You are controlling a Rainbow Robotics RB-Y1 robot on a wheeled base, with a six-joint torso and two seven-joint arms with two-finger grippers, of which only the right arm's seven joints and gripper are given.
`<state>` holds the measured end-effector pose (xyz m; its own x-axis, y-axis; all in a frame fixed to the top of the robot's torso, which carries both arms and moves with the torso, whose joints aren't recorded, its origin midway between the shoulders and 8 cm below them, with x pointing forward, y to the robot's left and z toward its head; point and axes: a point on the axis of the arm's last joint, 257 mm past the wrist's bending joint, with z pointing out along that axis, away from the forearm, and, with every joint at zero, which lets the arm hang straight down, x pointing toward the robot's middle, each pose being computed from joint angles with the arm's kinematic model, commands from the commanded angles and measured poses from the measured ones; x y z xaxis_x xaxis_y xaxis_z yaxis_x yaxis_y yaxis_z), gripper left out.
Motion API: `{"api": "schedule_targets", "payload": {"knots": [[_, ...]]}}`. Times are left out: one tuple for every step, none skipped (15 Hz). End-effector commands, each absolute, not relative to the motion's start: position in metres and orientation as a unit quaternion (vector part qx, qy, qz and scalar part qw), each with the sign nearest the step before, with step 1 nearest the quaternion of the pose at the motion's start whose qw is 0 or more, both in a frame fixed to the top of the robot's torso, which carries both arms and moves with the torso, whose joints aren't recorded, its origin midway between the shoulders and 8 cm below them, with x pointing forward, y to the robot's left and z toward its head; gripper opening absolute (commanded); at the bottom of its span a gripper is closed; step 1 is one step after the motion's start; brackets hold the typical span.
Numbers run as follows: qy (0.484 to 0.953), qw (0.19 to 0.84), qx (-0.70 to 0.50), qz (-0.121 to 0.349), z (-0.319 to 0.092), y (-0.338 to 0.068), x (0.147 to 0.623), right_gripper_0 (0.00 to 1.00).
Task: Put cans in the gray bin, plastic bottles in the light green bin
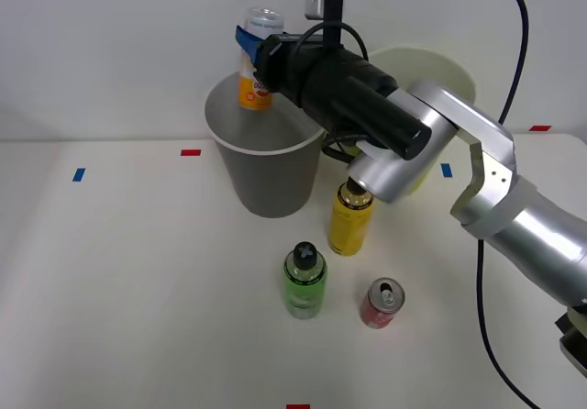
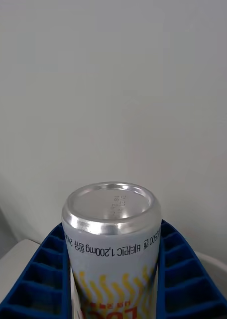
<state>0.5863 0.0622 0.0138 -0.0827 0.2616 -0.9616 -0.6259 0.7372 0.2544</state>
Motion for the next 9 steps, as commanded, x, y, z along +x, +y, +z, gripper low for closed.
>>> {"api": "schedule_targets", "payload": {"knots": [[0.650,0.663,-0.135,0.345,0.013,0.070,0.597,1.00],[0.650,0.663,-0.134,0.346,0.014,0.070,0.597,1.00],[0.646,0.665,-0.136,0.349,0.016,0.070,0.596,1.00],[0.642,0.667,-0.139,0.352,0.019,0.069,0.595,1.00],[0.638,0.668,-0.141,0.355,0.021,0.068,0.594,1.00],[0.637,0.669,-0.141,0.355,0.024,0.065,0.594,1.00],[0.637,0.670,-0.142,0.354,0.026,0.061,0.594,1.00],[0.636,0.670,-0.142,0.355,0.028,0.059,0.593,1.00],[0.637,0.668,-0.139,0.358,0.028,0.058,0.593,1.00]]}}
